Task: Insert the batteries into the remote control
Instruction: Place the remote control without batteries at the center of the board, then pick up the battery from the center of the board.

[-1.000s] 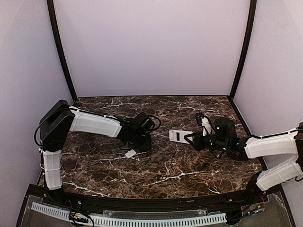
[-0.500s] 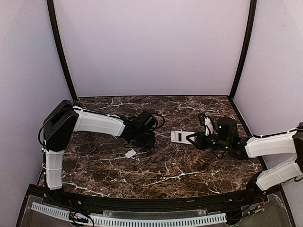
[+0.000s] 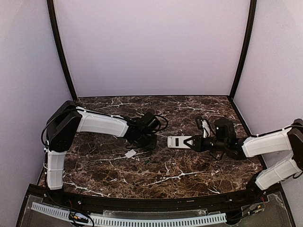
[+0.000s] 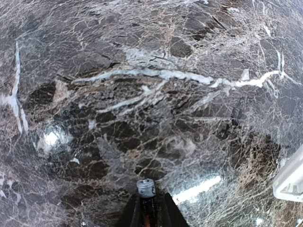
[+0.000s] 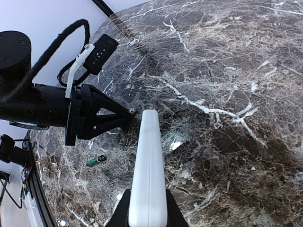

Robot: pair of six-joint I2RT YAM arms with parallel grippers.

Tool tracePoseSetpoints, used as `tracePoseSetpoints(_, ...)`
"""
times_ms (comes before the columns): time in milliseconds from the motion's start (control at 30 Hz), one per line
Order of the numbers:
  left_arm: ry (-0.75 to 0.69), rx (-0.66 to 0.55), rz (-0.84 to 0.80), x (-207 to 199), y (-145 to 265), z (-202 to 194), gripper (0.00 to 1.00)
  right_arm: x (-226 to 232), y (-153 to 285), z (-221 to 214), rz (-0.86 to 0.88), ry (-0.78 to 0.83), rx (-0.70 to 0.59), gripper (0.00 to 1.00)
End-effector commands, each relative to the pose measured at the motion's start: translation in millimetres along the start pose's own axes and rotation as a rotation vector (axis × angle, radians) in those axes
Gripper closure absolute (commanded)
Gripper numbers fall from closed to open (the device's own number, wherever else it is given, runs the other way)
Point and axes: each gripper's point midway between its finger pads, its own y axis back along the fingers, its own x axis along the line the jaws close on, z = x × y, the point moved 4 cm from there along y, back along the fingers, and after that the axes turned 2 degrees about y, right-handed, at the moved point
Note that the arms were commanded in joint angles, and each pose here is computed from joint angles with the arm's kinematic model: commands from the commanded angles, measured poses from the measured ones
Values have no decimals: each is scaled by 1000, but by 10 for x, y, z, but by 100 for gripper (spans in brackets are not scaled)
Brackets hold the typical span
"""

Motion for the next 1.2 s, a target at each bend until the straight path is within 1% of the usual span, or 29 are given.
tracePoseSetpoints(0, -63, 84, 99, 172, -42, -200, 87, 65, -42, 95, 56, -25, -20, 99)
tracePoseSetpoints(133, -78, 80, 125, 218, 4, -194, 93, 93, -90, 55, 93, -57, 3, 97)
tracePoseSetpoints(233, -74, 51, 129, 236, 86, -140, 96, 97, -114, 41, 106, -74, 11, 91)
tracePoseSetpoints(300, -68, 32, 127, 250, 149, -94, 97, 93, -130, 35, 108, -85, 18, 90)
tracePoseSetpoints(333, -66, 28, 128, 260, 163, -86, 97, 91, -137, 28, 110, -90, 22, 87)
tracePoseSetpoints(367, -59, 14, 126, 278, 199, -53, 97, 93, -150, 23, 114, -95, 28, 81)
tracePoseSetpoints(400, -57, 9, 125, 284, 212, -44, 97, 92, -162, 21, 115, -99, 33, 73)
tracePoseSetpoints(433, -52, -2, 123, 300, 244, -20, 96, 85, -170, 8, 112, -102, 38, 62)
tracePoseSetpoints(467, -51, -6, 121, 303, 259, -11, 96, 82, -174, 11, 109, -105, 38, 54)
tracePoseSetpoints(567, -44, -15, 115, 324, 290, 11, 96, 45, -175, 2, 79, -113, 44, 42)
tracePoseSetpoints(733, -39, -25, 98, 331, 305, 26, 96, -55, -190, -42, 8, -108, 71, 36)
tracePoseSetpoints(800, -42, -30, 91, 328, 315, 37, 97, -93, -190, -73, -15, -98, 85, 35)
tracePoseSetpoints(900, -53, -52, 61, 292, 357, 82, 97, -115, -195, -108, -21, -31, 100, 35)
tracePoseSetpoints(1067, -109, -123, -83, 127, 522, 201, 97, -92, -287, -160, 15, 122, 188, 34)
tracePoseSetpoints(1167, -145, -131, -125, 61, 594, 250, 99, -111, -314, -207, 13, 183, 231, 33)
